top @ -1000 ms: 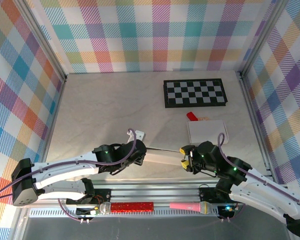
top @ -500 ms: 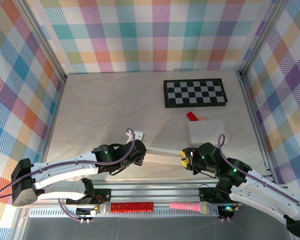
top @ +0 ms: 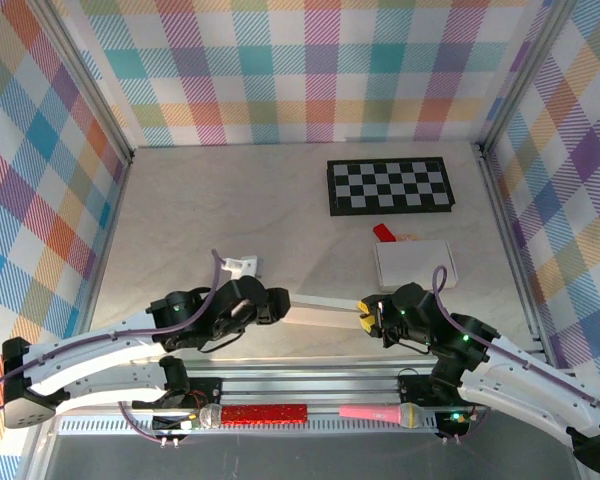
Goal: Fold the paper box
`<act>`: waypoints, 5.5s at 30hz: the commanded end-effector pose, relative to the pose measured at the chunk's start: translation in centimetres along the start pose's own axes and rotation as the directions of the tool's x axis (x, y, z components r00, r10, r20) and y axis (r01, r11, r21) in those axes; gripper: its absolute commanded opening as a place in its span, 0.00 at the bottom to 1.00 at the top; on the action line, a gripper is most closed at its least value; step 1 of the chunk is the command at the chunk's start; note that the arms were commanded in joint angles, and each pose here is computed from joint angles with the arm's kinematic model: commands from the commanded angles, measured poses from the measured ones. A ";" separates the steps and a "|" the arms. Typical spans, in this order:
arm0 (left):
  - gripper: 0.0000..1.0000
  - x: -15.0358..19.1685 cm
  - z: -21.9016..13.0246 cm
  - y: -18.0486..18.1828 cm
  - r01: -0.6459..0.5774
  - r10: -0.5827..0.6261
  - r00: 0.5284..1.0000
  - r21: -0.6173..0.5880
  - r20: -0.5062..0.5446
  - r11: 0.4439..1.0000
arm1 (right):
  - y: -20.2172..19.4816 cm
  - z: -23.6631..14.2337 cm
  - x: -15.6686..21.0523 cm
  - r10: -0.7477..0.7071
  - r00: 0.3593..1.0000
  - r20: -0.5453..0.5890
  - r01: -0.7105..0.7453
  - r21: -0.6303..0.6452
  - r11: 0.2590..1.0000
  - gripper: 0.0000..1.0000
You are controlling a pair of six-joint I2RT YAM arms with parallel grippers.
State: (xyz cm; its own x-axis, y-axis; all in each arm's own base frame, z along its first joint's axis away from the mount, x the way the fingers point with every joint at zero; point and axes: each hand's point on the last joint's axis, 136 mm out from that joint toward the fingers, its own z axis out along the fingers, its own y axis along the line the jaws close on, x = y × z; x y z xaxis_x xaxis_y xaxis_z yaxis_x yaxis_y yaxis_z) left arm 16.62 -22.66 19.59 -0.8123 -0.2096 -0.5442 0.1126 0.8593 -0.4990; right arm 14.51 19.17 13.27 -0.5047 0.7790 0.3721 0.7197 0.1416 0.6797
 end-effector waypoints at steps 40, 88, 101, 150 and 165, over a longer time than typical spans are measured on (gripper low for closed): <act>0.23 5.3 6.0 4.5 0.540 -0.542 0.813 -0.075 -0.213 0.838 | -5.2 0.9 -1.7 0.019 0.998 0.056 -0.031 0.221 0.975 0.23; 0.65 2.4 3.3 2.2 0.937 -0.938 0.341 -0.097 0.067 0.334 | -1.9 4.7 -0.1 -0.164 0.980 -0.108 0.183 0.202 0.962 0.21; 0.66 3.4 4.8 2.2 0.915 -0.917 0.398 -0.076 0.021 0.395 | -2.4 4.2 -0.8 -0.228 0.963 -0.144 0.256 0.228 0.939 0.18; 0.67 -2.0 10.0 7.6 0.592 -0.663 0.731 -0.333 -0.161 0.734 | 1.3 8.7 -2.6 -0.187 0.970 -0.155 0.222 0.255 0.941 0.48; 0.63 -8.5 14.8 8.0 0.186 -0.286 0.933 -0.389 -0.217 0.902 | 1.1 10.6 -3.3 -0.206 0.966 -0.154 0.242 0.267 0.933 0.46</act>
State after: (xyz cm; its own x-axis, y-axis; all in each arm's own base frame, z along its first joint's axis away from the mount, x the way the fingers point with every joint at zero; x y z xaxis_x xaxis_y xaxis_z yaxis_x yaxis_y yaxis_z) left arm 30.96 -21.71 8.86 -0.8903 -0.4397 -0.1186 -0.3809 0.8618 -0.3351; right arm 20.89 22.66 5.13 -0.6959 0.6366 0.3324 0.6980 0.4908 0.5214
